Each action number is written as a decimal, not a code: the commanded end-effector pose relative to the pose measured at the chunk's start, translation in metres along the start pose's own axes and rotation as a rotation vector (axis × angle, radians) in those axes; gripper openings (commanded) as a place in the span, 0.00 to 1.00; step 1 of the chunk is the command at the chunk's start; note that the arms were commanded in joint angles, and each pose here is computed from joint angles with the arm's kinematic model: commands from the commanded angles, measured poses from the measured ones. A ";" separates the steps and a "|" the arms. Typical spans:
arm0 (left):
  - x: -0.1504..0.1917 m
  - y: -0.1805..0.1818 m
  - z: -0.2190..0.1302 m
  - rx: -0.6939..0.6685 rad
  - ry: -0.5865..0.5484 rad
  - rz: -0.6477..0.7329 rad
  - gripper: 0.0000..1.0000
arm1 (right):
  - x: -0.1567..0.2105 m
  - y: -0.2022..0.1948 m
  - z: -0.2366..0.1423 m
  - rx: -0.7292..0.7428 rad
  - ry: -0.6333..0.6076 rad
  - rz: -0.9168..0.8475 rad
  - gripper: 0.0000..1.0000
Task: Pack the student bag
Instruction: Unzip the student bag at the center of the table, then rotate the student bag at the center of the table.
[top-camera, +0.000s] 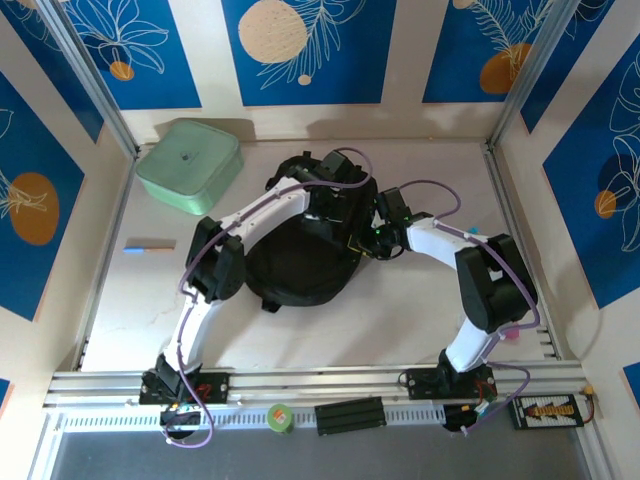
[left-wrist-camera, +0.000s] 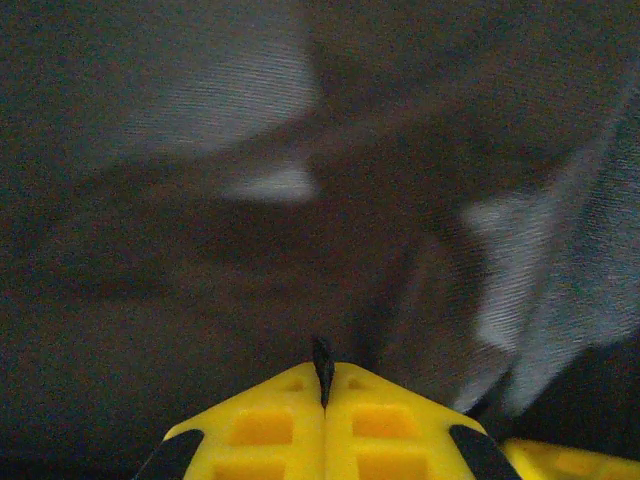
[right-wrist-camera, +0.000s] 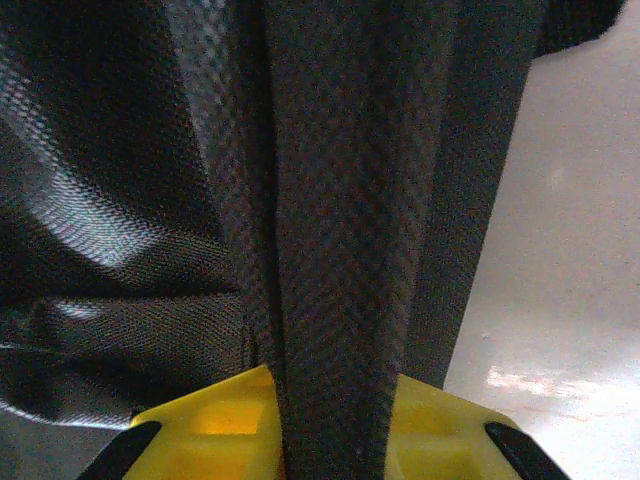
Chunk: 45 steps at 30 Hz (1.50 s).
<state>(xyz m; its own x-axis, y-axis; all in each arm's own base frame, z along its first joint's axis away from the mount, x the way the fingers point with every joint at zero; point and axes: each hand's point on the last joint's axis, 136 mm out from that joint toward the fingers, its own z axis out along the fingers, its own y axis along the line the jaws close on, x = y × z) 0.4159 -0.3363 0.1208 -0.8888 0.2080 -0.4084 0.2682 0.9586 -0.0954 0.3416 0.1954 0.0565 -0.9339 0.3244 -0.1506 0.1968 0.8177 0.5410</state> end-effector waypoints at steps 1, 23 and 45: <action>-0.022 0.049 -0.039 -0.109 -0.080 -0.020 0.00 | 0.003 -0.038 -0.009 0.164 -0.020 0.057 0.19; 0.010 0.122 -0.044 -0.080 -0.004 -0.140 0.00 | -0.089 -0.029 -0.036 0.145 -0.159 -0.313 0.07; 0.103 0.333 -0.071 -0.222 -0.135 -0.760 0.85 | 0.053 0.082 -0.023 -0.020 0.056 -0.233 0.67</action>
<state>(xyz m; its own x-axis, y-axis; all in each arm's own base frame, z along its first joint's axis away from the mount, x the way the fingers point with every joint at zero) 0.3902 -0.0034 0.1225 -0.7635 -0.5086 -0.3979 -0.4427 0.8609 -0.2509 0.3146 0.2686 0.1406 -0.9364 0.0450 -0.3482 -0.1503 0.8448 0.5135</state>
